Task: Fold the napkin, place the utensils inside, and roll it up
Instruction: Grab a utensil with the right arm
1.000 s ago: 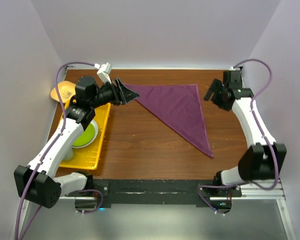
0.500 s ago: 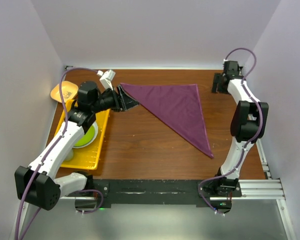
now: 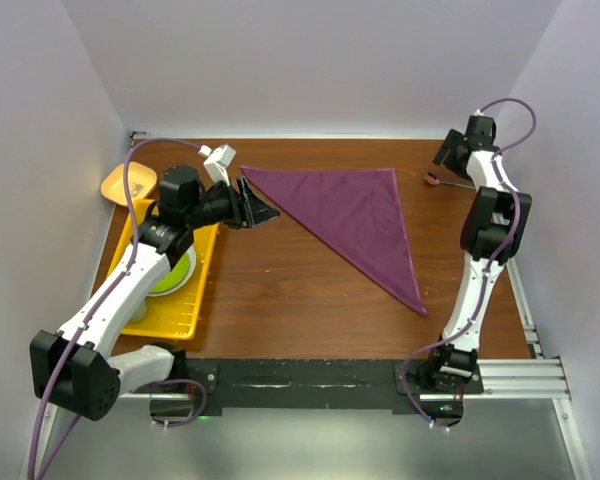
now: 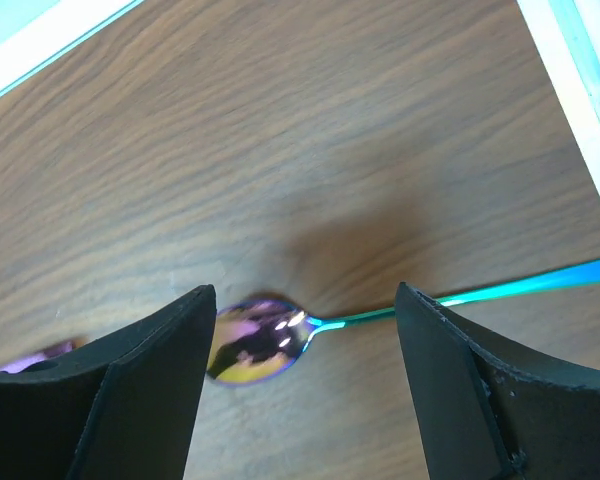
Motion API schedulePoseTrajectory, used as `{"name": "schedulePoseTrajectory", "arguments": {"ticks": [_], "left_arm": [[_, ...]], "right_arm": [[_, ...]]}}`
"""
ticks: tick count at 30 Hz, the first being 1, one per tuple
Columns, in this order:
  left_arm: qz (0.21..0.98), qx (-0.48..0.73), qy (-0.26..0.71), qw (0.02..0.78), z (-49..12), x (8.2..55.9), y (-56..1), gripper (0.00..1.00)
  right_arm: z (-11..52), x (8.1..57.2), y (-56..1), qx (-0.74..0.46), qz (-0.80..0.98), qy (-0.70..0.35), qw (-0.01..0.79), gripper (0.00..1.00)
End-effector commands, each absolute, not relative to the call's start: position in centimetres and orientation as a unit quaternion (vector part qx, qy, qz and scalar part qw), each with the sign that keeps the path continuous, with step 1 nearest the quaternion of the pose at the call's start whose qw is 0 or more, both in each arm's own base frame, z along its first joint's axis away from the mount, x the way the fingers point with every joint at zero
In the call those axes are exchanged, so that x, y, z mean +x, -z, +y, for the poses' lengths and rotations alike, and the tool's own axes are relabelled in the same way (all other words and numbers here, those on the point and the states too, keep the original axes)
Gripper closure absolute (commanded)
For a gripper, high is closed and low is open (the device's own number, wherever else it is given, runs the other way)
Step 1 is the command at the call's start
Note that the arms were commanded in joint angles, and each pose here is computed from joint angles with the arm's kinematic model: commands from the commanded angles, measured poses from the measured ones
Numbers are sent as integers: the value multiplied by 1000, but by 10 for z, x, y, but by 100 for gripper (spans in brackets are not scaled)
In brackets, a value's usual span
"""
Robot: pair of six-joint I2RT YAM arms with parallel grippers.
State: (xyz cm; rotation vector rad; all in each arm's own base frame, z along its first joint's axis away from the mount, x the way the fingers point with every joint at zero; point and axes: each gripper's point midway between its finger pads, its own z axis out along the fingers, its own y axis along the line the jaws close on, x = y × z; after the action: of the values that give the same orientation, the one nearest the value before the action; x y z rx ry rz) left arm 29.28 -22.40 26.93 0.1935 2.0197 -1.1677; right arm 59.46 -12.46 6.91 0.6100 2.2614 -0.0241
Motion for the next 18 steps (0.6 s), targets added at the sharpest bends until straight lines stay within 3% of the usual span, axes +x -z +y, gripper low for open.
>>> {"name": "schedulePoseTrajectory", "arguments": {"ticks": [1, 18], "left_arm": [[787, 95, 457, 404, -226, 292, -279, 42], [785, 97, 451, 413, -223, 291, -284, 42]], "right_arm": [[-137, 610, -96, 277, 863, -40, 420, 23], [-136, 570, -27, 311, 894, -70, 314, 22]]}}
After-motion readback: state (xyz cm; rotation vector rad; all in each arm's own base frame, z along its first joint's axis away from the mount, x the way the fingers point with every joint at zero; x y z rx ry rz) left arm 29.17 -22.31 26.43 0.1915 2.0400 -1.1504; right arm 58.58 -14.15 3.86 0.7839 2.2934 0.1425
